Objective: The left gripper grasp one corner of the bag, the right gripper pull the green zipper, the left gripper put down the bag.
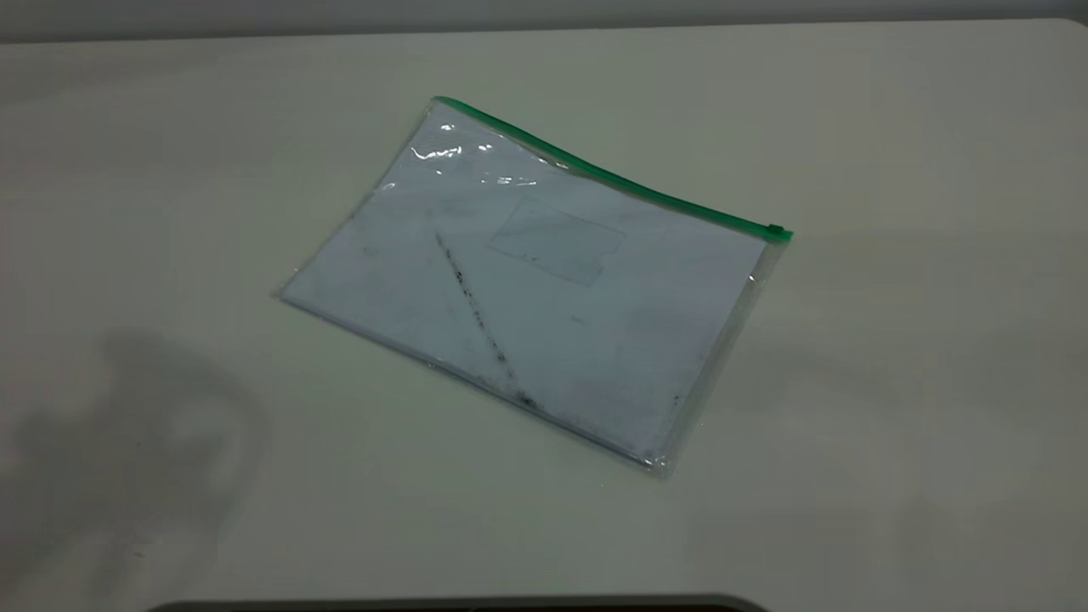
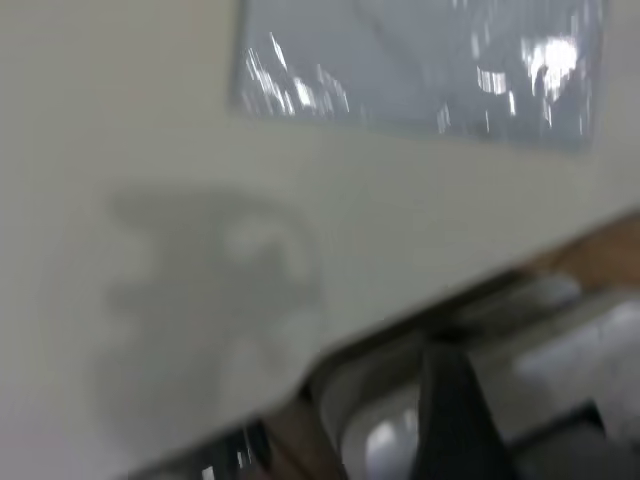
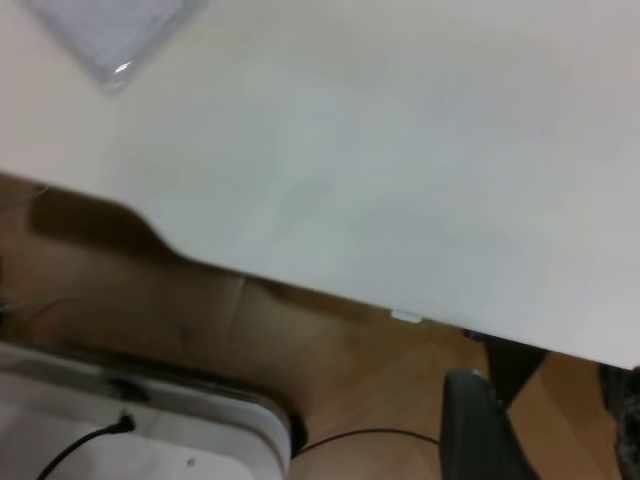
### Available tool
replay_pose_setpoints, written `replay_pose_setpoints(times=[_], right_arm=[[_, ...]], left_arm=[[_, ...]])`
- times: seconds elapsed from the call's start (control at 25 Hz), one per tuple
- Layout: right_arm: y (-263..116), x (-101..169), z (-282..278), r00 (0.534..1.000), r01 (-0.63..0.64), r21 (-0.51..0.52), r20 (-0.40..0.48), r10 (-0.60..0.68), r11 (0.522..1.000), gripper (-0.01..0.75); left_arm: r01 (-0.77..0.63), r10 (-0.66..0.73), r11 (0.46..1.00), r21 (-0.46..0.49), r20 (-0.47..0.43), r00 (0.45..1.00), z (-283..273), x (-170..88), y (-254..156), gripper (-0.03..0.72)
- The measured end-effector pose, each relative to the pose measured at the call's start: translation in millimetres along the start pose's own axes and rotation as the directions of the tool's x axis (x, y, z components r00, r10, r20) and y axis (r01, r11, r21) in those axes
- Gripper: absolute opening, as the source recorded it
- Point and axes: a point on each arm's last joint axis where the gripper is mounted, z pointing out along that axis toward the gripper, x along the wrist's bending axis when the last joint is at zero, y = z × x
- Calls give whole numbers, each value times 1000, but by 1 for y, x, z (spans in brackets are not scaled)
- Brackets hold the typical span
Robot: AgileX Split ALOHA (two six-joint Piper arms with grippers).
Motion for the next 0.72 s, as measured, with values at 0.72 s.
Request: replay_pose_setpoints(times=[0.72], right_arm=[[0, -2, 0, 999, -26, -1, 23, 26, 1000, 371]], left_arm=[[78, -85, 996, -42, -186, 979, 44, 1, -178, 496]])
